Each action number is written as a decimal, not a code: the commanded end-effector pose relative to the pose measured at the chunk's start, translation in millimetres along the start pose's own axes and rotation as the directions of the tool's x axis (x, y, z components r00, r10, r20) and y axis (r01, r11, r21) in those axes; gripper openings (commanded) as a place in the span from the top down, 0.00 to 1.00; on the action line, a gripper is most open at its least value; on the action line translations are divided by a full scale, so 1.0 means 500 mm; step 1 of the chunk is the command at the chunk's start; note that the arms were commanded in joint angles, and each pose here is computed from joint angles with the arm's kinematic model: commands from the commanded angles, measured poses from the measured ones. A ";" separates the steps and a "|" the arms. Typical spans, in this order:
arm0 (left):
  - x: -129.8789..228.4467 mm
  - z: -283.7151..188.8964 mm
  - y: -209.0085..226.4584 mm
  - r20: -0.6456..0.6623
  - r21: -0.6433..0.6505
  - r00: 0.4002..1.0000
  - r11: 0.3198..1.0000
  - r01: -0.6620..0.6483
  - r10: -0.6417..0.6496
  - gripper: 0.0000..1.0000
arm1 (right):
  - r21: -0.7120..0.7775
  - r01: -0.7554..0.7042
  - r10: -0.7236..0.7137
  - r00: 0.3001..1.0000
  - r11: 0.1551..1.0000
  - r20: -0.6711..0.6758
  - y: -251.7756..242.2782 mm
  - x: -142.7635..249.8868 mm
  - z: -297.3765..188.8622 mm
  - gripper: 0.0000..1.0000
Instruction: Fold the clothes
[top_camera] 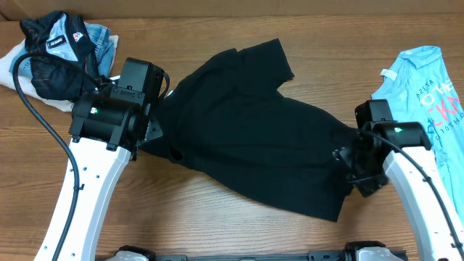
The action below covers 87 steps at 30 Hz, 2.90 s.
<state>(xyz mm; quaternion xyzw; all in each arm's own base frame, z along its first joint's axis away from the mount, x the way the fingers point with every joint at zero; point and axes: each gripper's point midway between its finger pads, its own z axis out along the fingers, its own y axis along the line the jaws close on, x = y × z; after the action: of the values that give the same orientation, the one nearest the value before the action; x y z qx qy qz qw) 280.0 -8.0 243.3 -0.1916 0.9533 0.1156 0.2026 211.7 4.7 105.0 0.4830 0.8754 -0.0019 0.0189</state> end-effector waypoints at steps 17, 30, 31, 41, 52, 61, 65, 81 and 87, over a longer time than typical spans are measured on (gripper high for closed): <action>-0.010 -0.006 0.002 0.016 0.002 1.000 1.000 0.014 -0.014 0.96 | -0.017 0.382 -0.378 0.906 0.924 -0.189 0.051 0.028 0.149 0.33; -0.013 -0.006 0.000 0.021 0.006 1.000 1.000 0.017 -0.017 0.96 | -0.060 0.487 -0.491 0.863 0.871 -0.120 0.062 0.016 0.205 0.33; -0.013 -0.006 0.000 0.021 0.006 1.000 1.000 0.017 -0.017 0.96 | -0.061 0.487 -0.490 0.863 0.871 -0.120 0.061 0.017 0.207 0.33; -0.016 -0.006 -0.002 0.027 0.010 0.999 1.000 0.020 -0.020 0.96 | -0.055 0.442 -0.445 0.886 0.895 -0.126 0.060 0.019 0.209 0.79; -0.014 -0.006 0.000 0.023 0.007 1.000 1.000 0.009 -0.009 0.96 | -0.015 0.343 -0.342 0.931 0.939 -0.129 0.061 0.009 0.172 0.96; -0.004 -0.006 0.006 0.004 -0.005 1.000 1.000 -0.026 0.026 0.96 | 0.023 0.125 -0.123 0.990 0.992 -0.073 0.006 0.017 0.050 0.96; -0.002 -0.006 -0.002 -0.004 0.018 1.000 1.000 -0.023 0.023 0.96 | -0.004 0.042 -0.042 0.998 0.999 -0.051 -0.039 0.041 -0.009 0.96; -0.029 -0.006 -0.020 0.049 0.050 0.999 0.998 -0.026 0.023 0.96 | -0.141 -0.020 0.021 1.000 0.990 0.005 -0.187 0.130 -0.116 0.96; -0.023 -0.005 -0.018 0.038 0.047 0.998 0.998 -0.047 0.046 0.96 | -0.172 -0.018 0.022 0.999 0.985 0.023 -0.182 0.127 -0.120 0.96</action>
<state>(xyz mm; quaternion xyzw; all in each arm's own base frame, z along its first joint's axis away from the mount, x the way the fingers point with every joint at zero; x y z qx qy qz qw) 291.2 -14.0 245.9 -0.1731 0.9547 0.1005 0.2203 92.2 11.7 153.2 0.4865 0.8703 0.0579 0.0501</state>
